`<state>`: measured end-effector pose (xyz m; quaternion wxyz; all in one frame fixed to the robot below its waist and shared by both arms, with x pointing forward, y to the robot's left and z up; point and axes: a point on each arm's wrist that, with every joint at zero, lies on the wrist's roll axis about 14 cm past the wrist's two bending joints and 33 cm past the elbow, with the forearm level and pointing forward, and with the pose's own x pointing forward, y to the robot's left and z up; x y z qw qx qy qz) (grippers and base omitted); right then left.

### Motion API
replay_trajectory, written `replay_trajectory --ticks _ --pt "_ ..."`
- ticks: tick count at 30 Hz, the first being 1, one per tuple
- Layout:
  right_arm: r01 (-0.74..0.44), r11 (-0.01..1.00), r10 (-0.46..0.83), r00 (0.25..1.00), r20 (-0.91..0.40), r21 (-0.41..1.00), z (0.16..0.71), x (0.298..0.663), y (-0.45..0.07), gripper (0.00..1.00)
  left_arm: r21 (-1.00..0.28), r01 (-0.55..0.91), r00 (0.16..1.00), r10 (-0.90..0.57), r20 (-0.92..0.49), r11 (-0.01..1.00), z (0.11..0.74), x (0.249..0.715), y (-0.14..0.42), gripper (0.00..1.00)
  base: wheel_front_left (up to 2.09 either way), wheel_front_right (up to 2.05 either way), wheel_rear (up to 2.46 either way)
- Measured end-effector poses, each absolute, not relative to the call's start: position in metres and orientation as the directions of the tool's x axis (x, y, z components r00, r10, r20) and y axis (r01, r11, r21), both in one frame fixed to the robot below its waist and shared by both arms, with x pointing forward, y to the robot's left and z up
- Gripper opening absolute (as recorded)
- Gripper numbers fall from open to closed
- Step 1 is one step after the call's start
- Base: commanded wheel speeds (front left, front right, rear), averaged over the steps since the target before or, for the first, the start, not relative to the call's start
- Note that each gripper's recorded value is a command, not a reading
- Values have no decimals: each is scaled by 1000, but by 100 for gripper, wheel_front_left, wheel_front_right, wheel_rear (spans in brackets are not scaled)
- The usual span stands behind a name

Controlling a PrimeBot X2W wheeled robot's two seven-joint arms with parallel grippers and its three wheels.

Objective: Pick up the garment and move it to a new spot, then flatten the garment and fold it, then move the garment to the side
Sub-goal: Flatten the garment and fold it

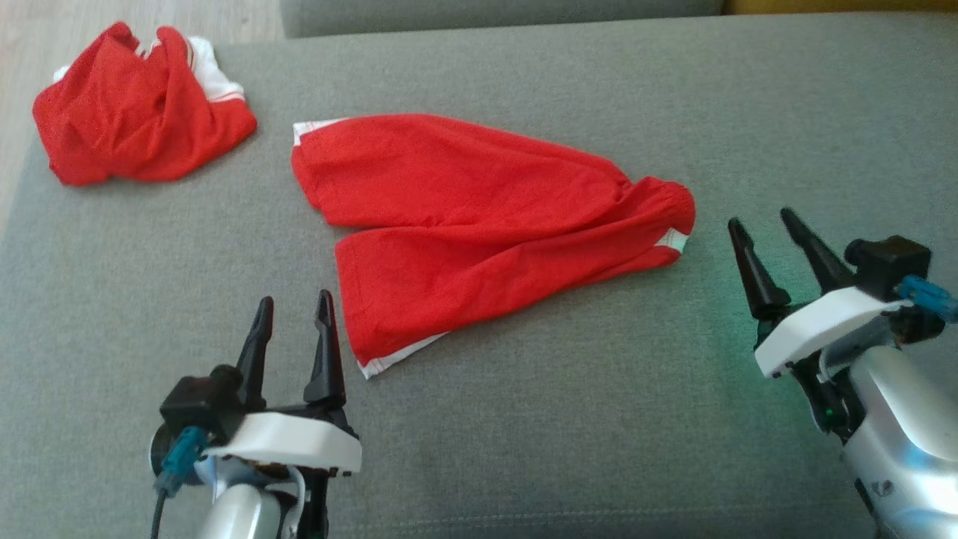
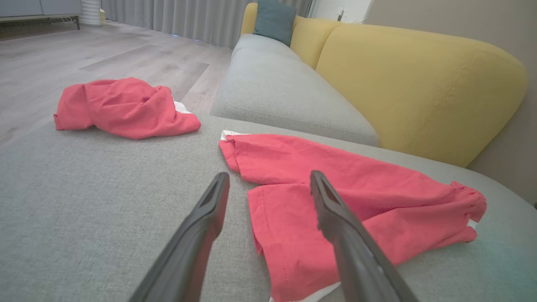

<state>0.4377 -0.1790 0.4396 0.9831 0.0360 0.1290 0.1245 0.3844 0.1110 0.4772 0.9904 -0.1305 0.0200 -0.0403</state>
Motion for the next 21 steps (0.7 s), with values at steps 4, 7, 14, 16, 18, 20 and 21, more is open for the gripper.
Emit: replay_trajectory --ticks 4,7,14,16,18,20,21 --pt "-231 969 240 962 -126 85 469 437 -179 100 -259 87 996 -91 -3 962 486 384 109 100 0 0 0" --pt "-221 973 226 972 -62 68 485 431 -177 100 -260 90 996 -92 6 961 489 378 109 100 0 0 0" --pt "-169 985 167 984 60 34 510 403 -171 100 -244 68 997 -75 -19 967 482 352 117 100 0 0 0" --pt "-150 988 147 986 82 35 515 394 -170 100 -243 57 998 -61 -10 968 485 347 122 100 0 0 0" --pt "-145 988 140 986 92 48 516 384 -165 100 -244 53 998 -56 -5 968 487 342 124 100 0 0 0" --pt "-134 989 128 987 96 62 515 376 -163 100 -244 50 999 -52 -4 969 488 338 125 100 0 0 0" --pt "-128 990 122 988 96 66 515 374 -164 100 -244 48 999 -51 -5 969 487 336 125 100 0 0 0"
